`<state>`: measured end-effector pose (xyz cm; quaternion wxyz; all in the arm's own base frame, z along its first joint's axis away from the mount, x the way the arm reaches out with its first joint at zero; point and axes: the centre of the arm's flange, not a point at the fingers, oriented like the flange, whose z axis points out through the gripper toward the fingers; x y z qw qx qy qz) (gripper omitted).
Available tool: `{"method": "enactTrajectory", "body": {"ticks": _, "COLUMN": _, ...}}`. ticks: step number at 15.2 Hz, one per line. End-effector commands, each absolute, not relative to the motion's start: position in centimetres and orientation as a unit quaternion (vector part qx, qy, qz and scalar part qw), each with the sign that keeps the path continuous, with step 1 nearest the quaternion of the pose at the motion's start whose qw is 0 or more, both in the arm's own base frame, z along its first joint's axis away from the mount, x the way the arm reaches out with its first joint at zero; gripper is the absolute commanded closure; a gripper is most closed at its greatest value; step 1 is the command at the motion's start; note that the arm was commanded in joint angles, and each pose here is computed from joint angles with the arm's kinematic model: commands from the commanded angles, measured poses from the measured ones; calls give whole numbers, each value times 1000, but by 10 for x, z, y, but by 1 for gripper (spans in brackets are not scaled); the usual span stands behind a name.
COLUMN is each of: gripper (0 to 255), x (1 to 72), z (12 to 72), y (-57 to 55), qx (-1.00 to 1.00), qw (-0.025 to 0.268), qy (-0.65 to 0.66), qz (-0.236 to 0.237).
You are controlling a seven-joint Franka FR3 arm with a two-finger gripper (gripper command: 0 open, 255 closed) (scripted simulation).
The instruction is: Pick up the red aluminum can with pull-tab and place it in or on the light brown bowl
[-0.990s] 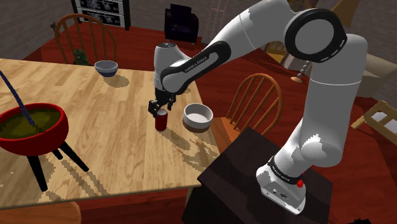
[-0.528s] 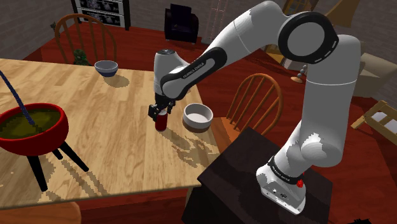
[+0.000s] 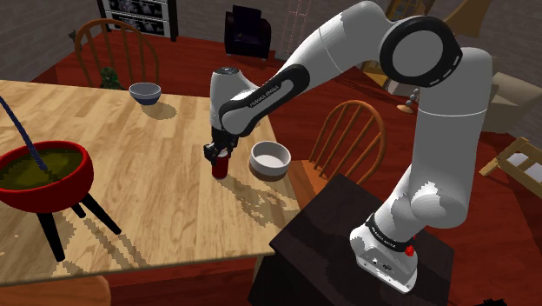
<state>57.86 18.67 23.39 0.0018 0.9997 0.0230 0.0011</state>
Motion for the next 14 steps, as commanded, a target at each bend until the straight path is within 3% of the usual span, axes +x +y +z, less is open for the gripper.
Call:
{"method": "enactTrajectory", "body": {"ticks": 1, "gripper": 255, "x": 578, "z": 233, "y": 187, "qx": 1000, "qw": 2, "qy": 23, "qz": 0}}
{"method": "enactTrajectory", "body": {"ticks": 14, "gripper": 255, "x": 578, "z": 275, "y": 187, "qx": 1000, "qw": 2, "qy": 23, "qz": 0}}
